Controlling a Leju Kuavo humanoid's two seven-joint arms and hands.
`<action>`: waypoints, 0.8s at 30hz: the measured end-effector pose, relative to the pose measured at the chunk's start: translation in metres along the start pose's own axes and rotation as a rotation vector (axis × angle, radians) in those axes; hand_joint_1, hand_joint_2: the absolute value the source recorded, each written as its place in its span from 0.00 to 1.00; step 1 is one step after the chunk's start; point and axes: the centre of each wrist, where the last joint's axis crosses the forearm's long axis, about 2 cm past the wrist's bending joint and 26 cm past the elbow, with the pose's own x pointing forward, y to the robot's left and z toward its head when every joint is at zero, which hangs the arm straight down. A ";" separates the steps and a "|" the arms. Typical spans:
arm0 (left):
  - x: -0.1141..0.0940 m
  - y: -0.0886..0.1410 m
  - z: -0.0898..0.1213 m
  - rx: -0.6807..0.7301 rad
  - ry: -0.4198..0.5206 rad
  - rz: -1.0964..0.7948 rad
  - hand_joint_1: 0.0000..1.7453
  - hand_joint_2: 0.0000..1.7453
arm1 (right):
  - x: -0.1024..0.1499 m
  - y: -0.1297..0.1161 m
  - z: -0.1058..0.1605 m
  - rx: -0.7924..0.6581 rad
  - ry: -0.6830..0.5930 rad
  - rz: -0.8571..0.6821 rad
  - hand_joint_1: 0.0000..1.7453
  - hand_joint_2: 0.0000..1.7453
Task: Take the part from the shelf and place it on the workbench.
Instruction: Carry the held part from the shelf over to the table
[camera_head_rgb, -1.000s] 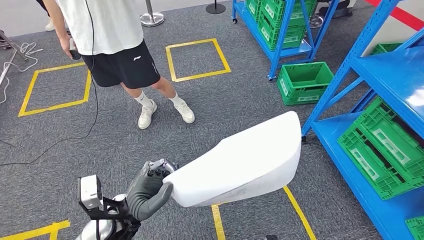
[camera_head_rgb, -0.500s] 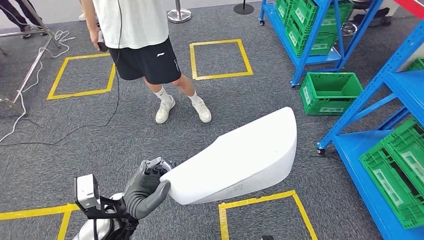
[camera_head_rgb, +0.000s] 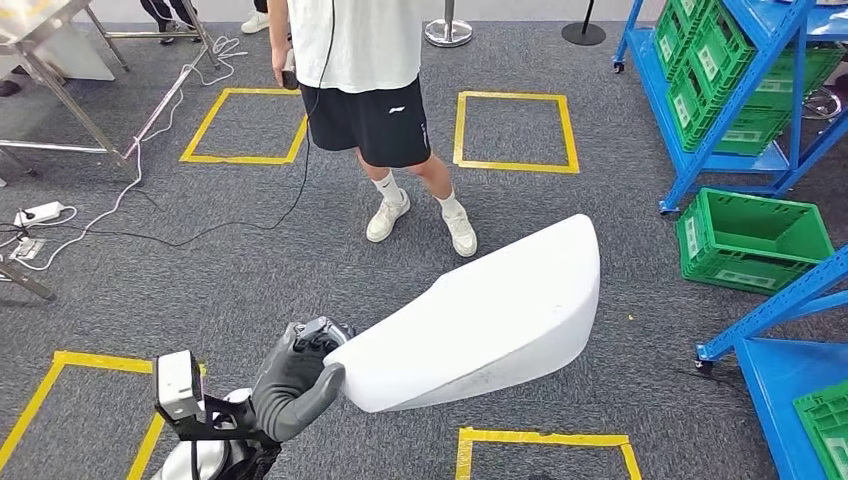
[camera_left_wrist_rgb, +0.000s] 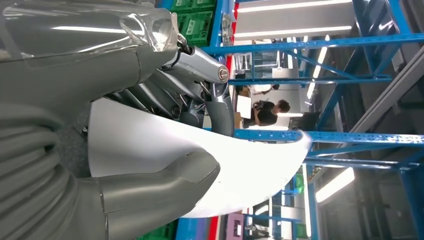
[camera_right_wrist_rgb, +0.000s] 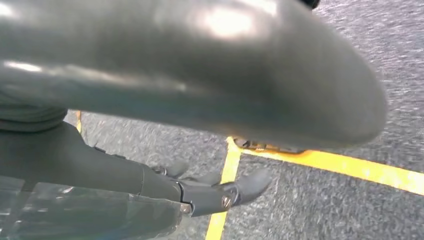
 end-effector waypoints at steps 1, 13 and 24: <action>0.000 0.000 0.001 0.001 0.001 0.000 1.00 1.00 | 0.000 0.000 0.000 -0.001 0.000 0.001 0.00 0.00; 0.003 0.002 -0.001 -0.003 -0.006 -0.009 1.00 1.00 | 0.000 0.008 0.000 0.010 0.000 -0.003 0.00 0.00; 0.001 0.001 -0.003 -0.005 -0.007 -0.006 1.00 1.00 | 0.000 0.002 0.000 -0.001 0.002 -0.001 0.00 0.00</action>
